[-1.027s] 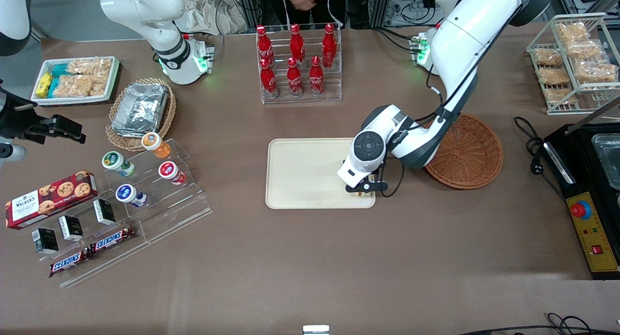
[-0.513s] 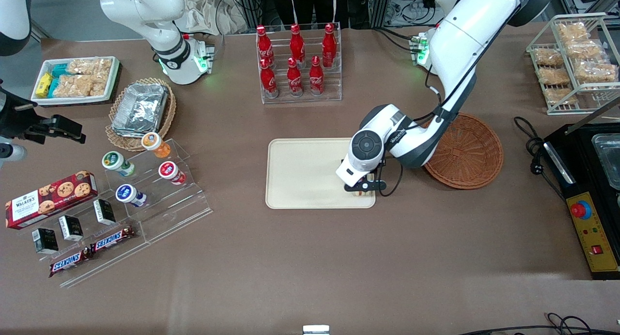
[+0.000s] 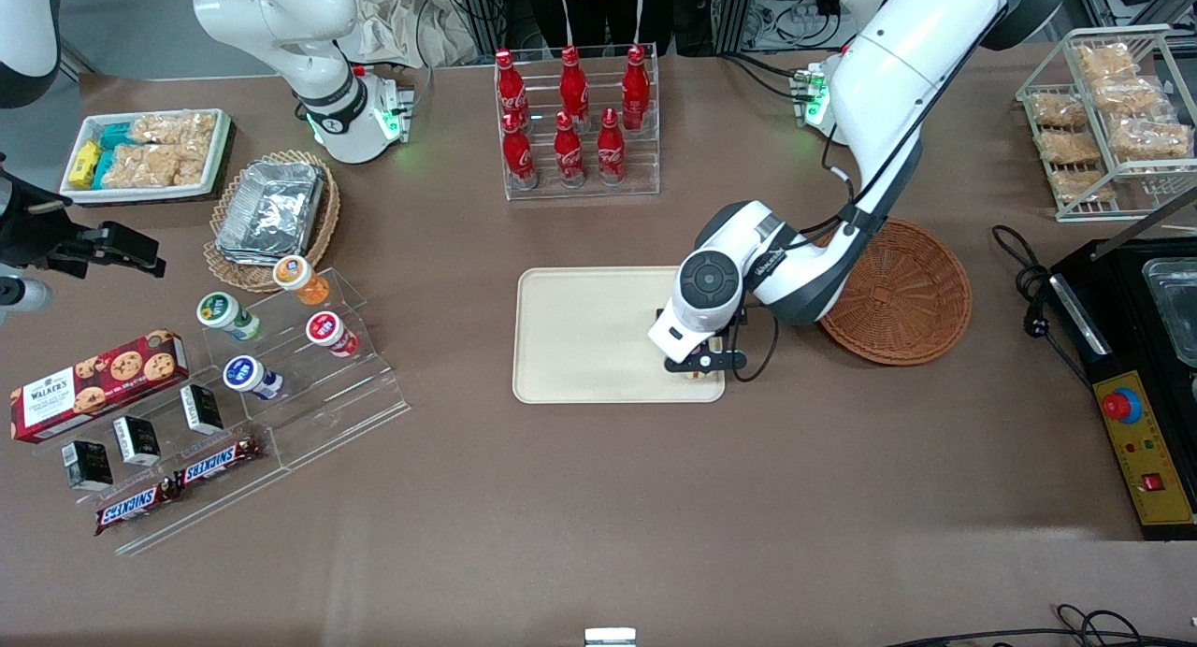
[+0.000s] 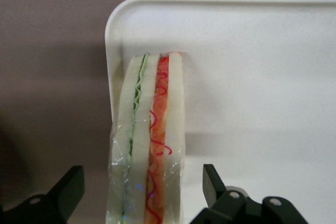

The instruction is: Place sandwich from basket to tray

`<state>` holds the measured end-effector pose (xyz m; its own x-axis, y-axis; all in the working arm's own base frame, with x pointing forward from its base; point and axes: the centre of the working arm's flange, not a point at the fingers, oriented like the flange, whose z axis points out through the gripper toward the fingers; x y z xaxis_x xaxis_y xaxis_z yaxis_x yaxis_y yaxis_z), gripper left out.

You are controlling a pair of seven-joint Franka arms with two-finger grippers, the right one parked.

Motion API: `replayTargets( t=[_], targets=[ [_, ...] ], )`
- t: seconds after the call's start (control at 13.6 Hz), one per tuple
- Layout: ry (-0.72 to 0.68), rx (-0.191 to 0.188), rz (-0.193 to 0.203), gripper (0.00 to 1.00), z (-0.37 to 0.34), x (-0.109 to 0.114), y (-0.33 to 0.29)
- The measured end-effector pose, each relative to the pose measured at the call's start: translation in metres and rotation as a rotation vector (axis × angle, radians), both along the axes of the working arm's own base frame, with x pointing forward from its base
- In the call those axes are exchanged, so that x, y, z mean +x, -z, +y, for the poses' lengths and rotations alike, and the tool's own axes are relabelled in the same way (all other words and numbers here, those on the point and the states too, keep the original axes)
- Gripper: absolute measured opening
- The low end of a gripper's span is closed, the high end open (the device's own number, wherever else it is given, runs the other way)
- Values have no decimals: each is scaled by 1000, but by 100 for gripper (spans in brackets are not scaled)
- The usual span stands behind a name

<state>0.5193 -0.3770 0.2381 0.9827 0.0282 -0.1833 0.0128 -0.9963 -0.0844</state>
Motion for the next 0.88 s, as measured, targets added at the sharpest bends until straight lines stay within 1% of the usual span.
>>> replayTargets(
  t=[0.15, 0.44, 0.59, 0.88],
  targets=[
    [-5, 18, -9, 100, 3, 6, -24],
    [-48, 57, -65, 100, 33, 23, -97],
    [-48, 79, -65, 100, 62, 31, -126],
    [-16, 73, -61, 100, 138, 47, -173]
  ],
)
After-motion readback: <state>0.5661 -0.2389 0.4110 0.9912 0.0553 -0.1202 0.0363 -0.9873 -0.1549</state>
